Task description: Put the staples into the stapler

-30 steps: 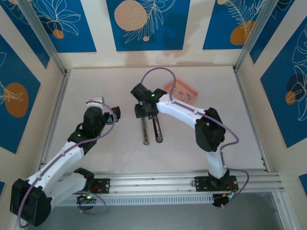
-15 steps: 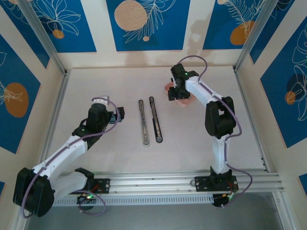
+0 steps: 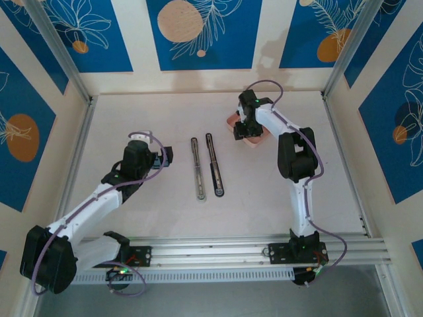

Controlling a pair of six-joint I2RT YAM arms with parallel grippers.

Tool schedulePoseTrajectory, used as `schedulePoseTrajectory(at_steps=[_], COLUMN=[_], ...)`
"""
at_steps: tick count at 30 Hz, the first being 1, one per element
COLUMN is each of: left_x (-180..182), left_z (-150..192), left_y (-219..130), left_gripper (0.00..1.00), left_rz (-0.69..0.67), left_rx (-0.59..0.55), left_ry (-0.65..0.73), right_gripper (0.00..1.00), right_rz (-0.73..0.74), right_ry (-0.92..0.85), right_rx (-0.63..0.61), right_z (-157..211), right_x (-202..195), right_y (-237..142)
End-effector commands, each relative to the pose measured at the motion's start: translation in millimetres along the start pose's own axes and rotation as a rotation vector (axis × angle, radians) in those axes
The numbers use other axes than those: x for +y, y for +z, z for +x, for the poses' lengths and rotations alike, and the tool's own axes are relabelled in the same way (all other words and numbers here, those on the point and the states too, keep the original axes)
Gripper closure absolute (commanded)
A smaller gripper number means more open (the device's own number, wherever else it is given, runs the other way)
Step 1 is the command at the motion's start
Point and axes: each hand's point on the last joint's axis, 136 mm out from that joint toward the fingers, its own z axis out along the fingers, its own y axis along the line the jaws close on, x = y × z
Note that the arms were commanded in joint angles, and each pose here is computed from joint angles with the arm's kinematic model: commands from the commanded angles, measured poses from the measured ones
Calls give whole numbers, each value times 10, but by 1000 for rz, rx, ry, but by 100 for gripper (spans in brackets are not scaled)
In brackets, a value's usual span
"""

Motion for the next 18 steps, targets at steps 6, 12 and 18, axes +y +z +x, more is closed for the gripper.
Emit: schedulePoseTrajectory(at_steps=[6,12,18], left_x=[-8,-8,-4], left_z=[-152,-143,-127], left_y=[-21,-35,-47], left_gripper=[0,0,0], left_rz=[1,6,10], left_rx=[-34,-38,-40], left_ry=[-33,-38,-44], right_gripper=[50,51,51], right_rz=[-96,-100,-113], right_ry=[11,7,-5], right_rx=[88,105,145], right_z=[185,290,405], right_x=[147,185,257], right_y=[-1,-40,-44])
